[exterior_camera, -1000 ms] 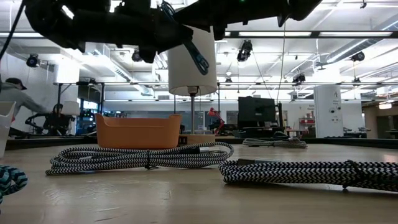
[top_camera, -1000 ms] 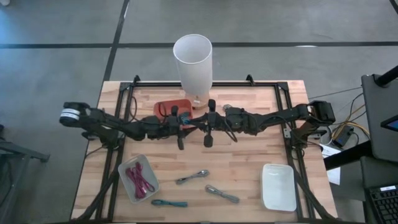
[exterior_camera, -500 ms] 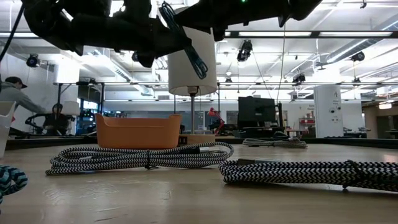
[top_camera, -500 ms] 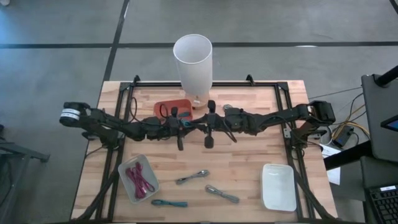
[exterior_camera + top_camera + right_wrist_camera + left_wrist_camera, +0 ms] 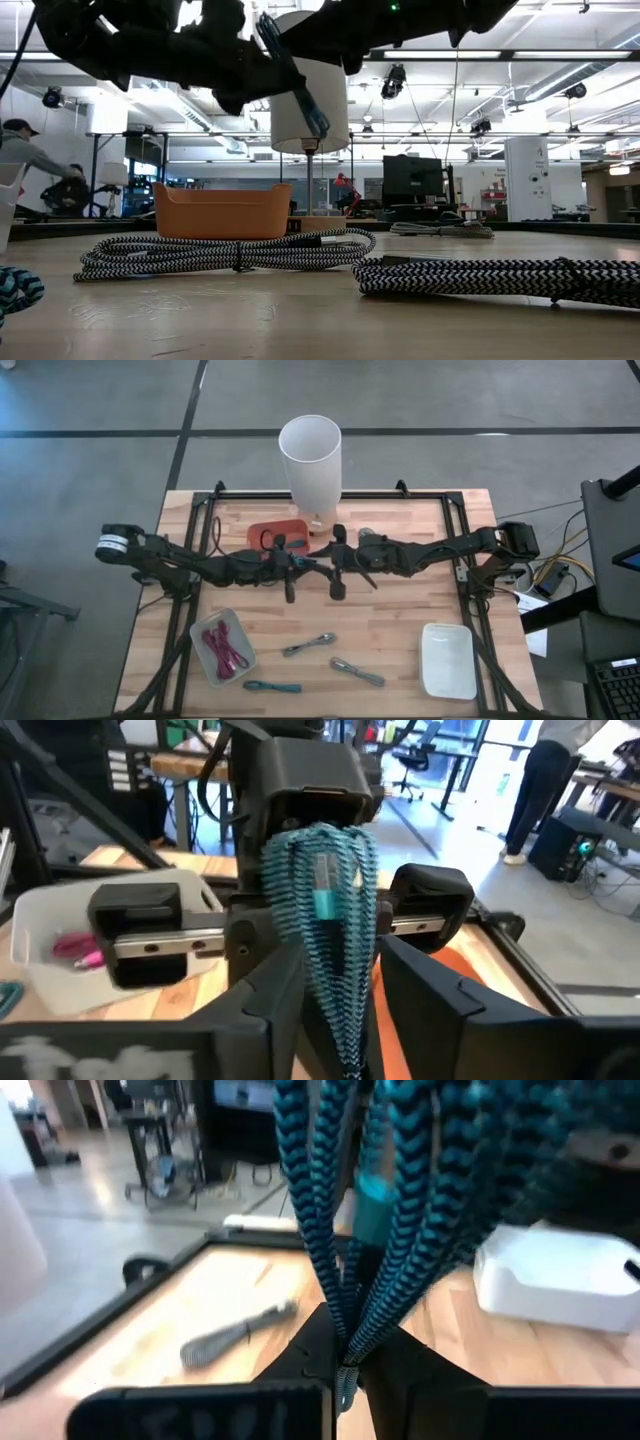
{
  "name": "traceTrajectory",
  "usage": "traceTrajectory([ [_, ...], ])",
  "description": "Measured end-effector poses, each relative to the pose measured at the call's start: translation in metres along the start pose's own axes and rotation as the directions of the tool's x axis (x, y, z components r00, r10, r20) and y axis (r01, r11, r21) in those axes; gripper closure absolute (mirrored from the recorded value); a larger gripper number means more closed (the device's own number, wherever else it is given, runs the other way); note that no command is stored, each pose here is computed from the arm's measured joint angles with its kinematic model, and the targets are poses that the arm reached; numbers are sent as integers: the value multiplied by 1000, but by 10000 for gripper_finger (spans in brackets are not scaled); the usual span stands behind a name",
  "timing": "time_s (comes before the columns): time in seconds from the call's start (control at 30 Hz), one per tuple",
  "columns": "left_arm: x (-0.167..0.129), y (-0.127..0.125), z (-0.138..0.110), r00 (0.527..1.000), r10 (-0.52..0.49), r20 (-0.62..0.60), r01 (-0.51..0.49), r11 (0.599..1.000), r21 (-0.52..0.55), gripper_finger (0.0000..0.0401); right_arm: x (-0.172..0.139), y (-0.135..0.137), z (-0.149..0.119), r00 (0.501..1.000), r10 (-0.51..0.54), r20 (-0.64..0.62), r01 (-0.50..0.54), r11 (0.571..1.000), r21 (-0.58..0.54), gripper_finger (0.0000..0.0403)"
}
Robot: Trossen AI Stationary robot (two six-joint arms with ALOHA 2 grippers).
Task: Pick & Place USB Port
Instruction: Put the right blue charger cable into the orange bin
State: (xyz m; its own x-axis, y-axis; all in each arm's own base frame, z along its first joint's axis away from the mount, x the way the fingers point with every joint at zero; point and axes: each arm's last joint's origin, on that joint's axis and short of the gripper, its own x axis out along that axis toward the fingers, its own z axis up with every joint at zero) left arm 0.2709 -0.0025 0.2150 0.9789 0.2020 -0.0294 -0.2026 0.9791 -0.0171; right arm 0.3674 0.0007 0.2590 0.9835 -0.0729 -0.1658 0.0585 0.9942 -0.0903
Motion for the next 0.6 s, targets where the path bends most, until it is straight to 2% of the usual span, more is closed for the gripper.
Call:
traceTrajectory([
  [0.1,-1,1,-5,998,10,-62,-11,1000,-11,377,-3,0,-2,999,6,-44,-6,1000,-2,249],
  [0.27,-11,5,-5,982,84,-167,-85,996,-1,380,-15,-1,0,990,13,-140,-10,1000,26,226],
  [0.4,-25,11,4,964,169,-207,-167,986,26,378,-24,-1,-1,976,16,-216,-4,998,58,217],
  [0.47,-34,17,9,944,241,-226,-235,971,53,378,-28,-1,-1,970,17,-243,-2,998,63,216],
  [0.6,-49,36,19,871,361,-333,-348,932,100,379,-29,0,-5,960,18,-278,-2,998,61,216],
])
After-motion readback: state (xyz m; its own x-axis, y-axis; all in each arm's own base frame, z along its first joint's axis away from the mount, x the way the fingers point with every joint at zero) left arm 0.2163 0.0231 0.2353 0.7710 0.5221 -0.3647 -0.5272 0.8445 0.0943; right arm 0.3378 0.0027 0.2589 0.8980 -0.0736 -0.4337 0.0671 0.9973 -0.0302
